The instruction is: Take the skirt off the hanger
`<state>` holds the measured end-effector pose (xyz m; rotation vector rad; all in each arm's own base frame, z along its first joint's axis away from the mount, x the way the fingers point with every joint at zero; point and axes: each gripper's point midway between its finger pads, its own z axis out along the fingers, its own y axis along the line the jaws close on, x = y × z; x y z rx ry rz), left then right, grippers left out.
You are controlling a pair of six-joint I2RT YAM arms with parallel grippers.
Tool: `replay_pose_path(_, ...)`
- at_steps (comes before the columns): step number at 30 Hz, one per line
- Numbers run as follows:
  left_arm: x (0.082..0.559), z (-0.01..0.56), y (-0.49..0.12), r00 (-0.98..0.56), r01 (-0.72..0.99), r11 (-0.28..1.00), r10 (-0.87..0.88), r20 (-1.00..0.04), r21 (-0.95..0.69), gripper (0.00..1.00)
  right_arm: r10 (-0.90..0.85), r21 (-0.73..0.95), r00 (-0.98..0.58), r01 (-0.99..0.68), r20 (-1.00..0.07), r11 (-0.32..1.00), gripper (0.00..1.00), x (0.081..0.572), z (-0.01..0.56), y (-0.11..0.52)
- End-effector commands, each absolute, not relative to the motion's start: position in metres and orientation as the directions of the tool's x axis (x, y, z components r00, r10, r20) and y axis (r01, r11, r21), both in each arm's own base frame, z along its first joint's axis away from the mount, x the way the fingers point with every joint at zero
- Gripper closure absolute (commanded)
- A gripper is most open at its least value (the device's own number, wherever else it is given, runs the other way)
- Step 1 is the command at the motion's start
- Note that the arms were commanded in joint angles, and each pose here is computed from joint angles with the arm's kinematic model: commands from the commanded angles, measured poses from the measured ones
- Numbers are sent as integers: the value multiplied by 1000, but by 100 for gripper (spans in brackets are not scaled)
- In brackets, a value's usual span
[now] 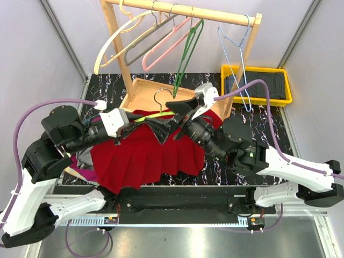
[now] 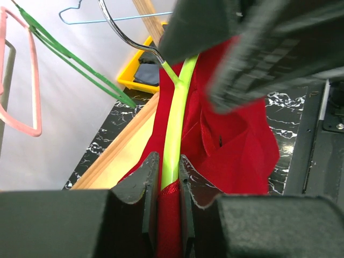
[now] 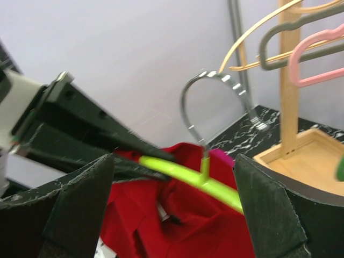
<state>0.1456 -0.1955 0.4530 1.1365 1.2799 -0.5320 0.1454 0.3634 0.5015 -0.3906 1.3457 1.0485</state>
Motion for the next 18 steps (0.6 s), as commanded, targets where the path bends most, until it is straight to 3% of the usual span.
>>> replay_pose_path(1,127,517,-192,394,818,426,76,-916,387,100,491,330,-42,-789,-870,518,0,160,547,340)
replay_pose_path(10,120,521,-197,385,841,389,60,-921,377,100,476,312,-32,-793,-879,523,4,175,548,351)
replay_pose_path(18,121,522,-202,383,848,373,57,-922,376,100,497,336,-60,-806,-865,488,30,175,549,363)
